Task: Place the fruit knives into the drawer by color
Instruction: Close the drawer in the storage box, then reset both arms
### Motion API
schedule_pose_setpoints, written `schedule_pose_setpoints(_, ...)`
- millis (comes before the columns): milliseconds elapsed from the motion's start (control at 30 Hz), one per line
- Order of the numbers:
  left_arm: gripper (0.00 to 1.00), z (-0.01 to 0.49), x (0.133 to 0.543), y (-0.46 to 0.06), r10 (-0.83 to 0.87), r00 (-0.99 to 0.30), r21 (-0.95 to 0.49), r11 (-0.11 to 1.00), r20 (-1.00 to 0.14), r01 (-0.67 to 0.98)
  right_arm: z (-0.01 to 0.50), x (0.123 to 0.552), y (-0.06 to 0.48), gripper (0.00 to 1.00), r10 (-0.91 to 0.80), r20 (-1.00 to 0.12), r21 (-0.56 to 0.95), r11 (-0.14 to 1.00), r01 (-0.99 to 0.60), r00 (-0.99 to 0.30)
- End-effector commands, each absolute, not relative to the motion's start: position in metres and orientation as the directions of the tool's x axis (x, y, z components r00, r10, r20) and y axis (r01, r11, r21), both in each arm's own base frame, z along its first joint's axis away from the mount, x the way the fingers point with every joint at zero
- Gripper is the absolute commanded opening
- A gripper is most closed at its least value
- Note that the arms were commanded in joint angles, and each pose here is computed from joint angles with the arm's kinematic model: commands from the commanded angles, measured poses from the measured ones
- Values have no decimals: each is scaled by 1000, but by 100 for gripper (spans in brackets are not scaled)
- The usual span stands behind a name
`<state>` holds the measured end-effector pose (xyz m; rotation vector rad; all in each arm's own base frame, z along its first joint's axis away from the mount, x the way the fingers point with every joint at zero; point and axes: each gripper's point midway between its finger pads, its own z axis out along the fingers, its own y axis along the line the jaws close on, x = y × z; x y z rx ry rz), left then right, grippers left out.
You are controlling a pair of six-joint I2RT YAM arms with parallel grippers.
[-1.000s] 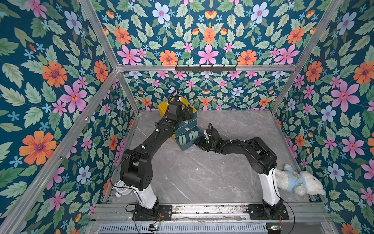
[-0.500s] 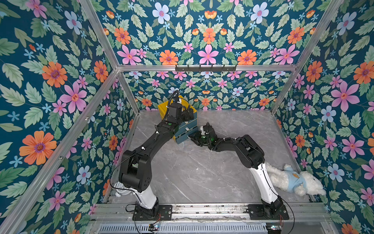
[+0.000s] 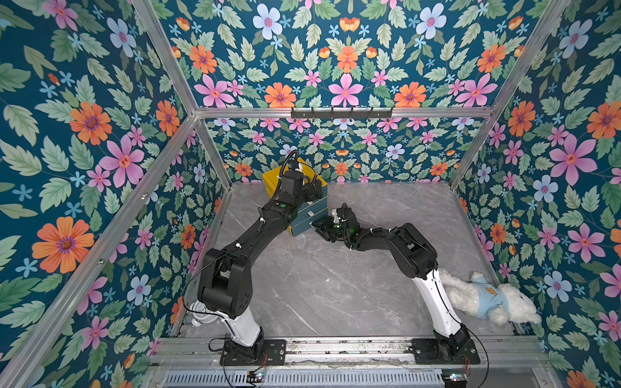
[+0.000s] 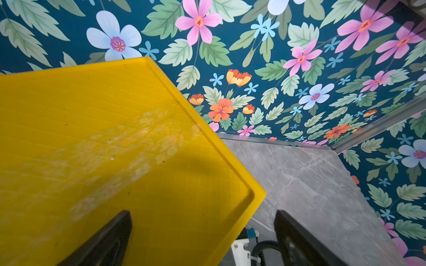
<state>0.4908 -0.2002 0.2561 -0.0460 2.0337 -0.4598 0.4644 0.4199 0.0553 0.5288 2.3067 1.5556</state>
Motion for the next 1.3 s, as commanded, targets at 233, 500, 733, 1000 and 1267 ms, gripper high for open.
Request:
schedule_pose_setpoints(233, 99, 307, 472, -196, -229, -526, -359, 920, -819, 158, 127, 419, 391, 51, 445, -148, 959, 282, -18, -883)
schedule_pose_setpoints(500, 99, 402, 404, -146, -313, -250, -360, 917, -916, 170, 174, 359, 344, 99, 381, -363, 896, 392, -207, -850)
schedule_pose_setpoints(733, 99, 358, 347, -102, -269, -153, -287, 952, -951, 109, 197, 317, 302, 99, 288, -553, 772, 529, -352, -782)
schedule_pose_setpoints(1000, 99, 257, 322, -19, -189, -129, -143, 944, -974, -298, 218, 293, 224, 99, 334, -781, 576, 712, -401, -528)
schedule_pose_setpoints(1267, 99, 164, 375, 34, -66, -316, 66, 919, -946, -389, 219, 282, 190, 99, 295, -835, 484, 795, -365, -464)
